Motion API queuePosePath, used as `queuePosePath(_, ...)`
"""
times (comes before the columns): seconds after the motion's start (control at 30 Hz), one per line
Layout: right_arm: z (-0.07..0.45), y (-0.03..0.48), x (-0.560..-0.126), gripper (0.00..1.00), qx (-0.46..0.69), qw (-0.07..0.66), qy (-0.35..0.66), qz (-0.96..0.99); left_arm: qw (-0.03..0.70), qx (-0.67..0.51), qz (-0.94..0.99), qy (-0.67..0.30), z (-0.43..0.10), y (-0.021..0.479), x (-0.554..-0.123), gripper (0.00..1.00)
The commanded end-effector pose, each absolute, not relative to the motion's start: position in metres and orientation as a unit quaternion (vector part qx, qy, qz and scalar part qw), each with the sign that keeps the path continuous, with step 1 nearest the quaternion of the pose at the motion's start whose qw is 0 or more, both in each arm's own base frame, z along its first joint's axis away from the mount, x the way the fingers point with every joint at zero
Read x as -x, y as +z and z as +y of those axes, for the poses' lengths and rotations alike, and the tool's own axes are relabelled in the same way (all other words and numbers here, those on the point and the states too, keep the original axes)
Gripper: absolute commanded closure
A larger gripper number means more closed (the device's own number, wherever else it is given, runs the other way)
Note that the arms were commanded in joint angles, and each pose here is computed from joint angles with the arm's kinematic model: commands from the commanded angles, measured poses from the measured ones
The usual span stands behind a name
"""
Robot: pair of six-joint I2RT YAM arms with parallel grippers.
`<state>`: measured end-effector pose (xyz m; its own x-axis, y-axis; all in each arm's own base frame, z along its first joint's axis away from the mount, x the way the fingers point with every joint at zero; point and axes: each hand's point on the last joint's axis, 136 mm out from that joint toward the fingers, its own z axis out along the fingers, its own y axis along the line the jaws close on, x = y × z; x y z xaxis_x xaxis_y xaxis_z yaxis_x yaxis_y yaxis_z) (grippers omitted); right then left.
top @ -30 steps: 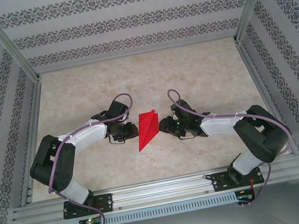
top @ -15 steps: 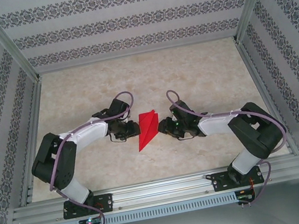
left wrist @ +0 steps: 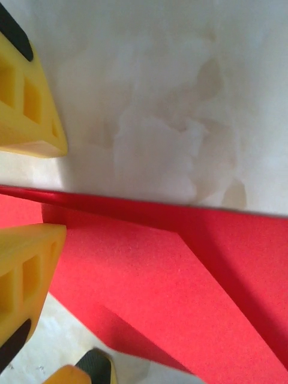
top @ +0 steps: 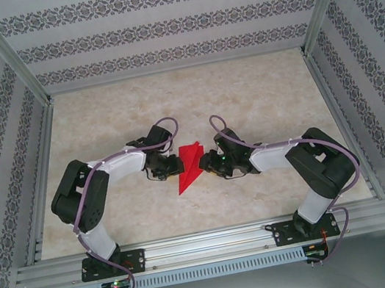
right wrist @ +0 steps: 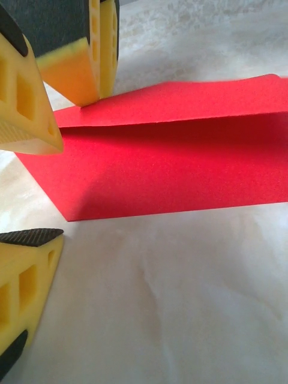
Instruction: Fold a paper plane with a square sheet of paper (pick it up from the middle)
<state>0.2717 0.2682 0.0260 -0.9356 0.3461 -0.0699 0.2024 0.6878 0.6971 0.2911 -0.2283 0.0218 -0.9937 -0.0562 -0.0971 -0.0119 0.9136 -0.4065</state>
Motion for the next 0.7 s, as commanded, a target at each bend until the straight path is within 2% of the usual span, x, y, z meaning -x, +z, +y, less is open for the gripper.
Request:
queuePosePath(0.0, 0.268, 0.022, -0.273, 0.61, -0.164, 0.096, 0.348, 0.918, 0.041, 0.008, 0.978, -0.203, -0.231, 0.02, -0.286, 0.64)
queuePosePath(0.13, 0.262, 0.013, -0.272, 0.62, -0.186, 0.089, 0.331, 0.921, 0.033, 0.007, 0.979, -0.2, -0.232, 0.014, -0.284, 0.65)
queuePosePath(0.67, 0.282, 0.016, -0.282, 0.63, -0.209, 0.077, 0.39, 0.894, 0.019, -0.002, 0.978, -0.207, -0.241, 0.008, -0.278, 0.67)
